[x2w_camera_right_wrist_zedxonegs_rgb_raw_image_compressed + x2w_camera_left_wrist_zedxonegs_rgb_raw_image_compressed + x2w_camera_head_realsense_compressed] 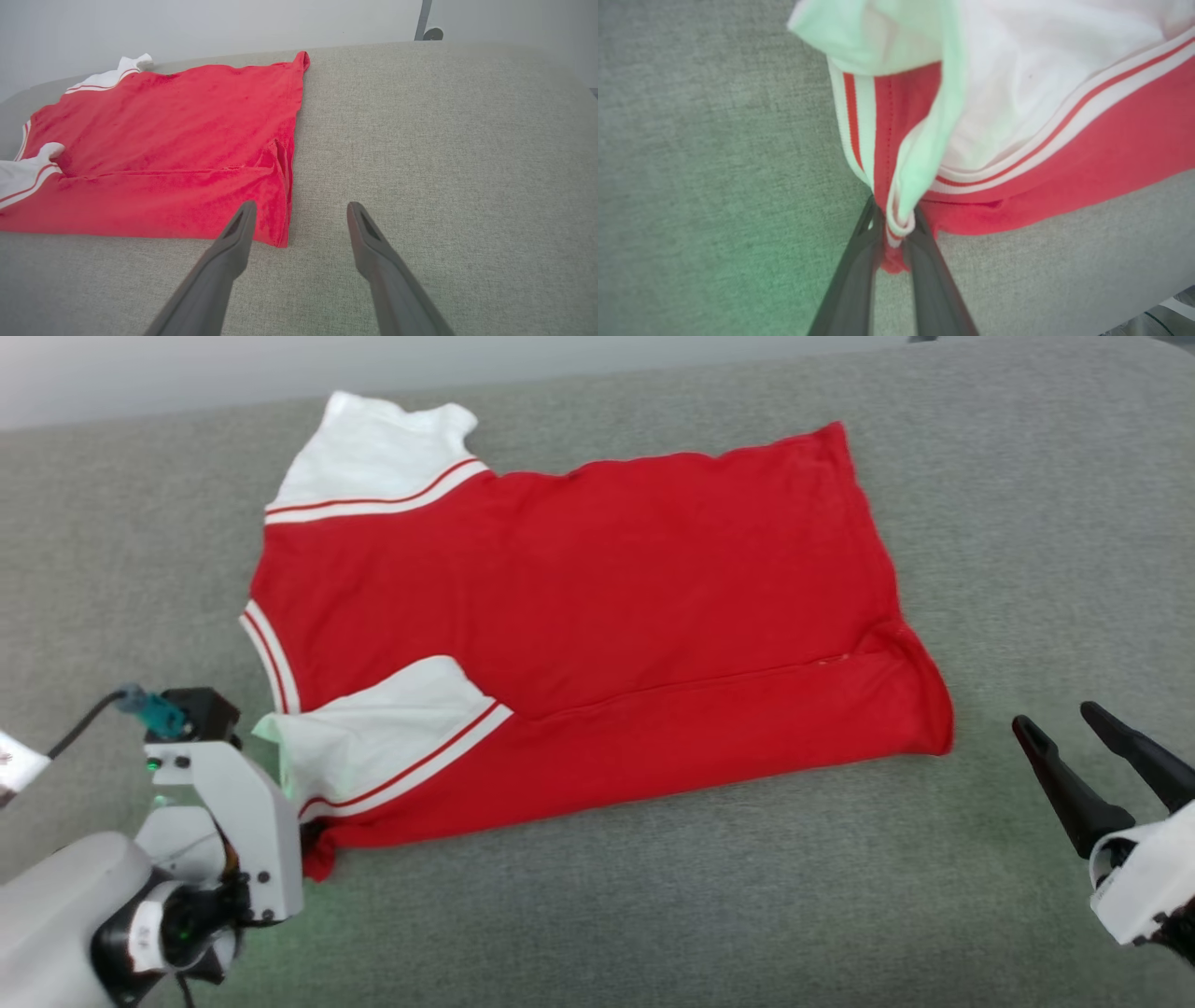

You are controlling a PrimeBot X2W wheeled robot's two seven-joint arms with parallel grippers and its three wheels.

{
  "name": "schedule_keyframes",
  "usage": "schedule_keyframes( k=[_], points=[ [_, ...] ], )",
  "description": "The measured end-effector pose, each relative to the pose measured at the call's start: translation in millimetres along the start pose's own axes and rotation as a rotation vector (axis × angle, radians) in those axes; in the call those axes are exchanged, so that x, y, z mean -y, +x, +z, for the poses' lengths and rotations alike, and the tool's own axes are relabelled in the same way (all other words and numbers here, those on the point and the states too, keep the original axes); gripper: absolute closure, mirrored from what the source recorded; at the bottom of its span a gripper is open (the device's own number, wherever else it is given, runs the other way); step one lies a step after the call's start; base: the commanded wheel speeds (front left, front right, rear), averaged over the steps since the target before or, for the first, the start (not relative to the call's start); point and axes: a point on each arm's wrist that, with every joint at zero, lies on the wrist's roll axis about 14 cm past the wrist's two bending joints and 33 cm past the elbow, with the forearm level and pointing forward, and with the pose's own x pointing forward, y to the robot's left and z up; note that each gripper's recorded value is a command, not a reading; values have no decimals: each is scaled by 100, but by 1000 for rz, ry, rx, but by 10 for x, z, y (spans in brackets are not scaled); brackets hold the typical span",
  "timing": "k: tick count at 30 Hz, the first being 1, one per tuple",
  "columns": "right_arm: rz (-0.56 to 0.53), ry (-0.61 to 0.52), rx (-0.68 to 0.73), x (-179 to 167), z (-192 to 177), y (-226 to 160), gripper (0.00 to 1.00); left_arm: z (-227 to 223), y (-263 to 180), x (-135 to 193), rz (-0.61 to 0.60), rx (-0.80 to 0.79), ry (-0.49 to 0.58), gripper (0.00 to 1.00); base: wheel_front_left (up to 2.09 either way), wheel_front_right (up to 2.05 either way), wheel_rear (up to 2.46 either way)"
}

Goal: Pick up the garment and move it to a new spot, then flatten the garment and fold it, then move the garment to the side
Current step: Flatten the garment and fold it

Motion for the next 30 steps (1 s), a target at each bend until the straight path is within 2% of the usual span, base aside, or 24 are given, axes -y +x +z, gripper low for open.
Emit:
schedule_keyframes(
  k=[15,22,29,30],
  points=[
    [83,3,-216,-153,-417,550,0,-49,14,-26,-14,14,-21,100,0,0,0],
    [89,14,-348,-154,-692,751,0,-64,82,-39,-26,9,-32,100,0,0,0],
    [94,23,-437,-151,-800,872,0,-87,133,-53,-31,2,-43,100,0,0,0],
    [94,15,-447,-146,-809,872,100,-88,135,-53,-32,1,-43,100,0,0,0]
  ],
)
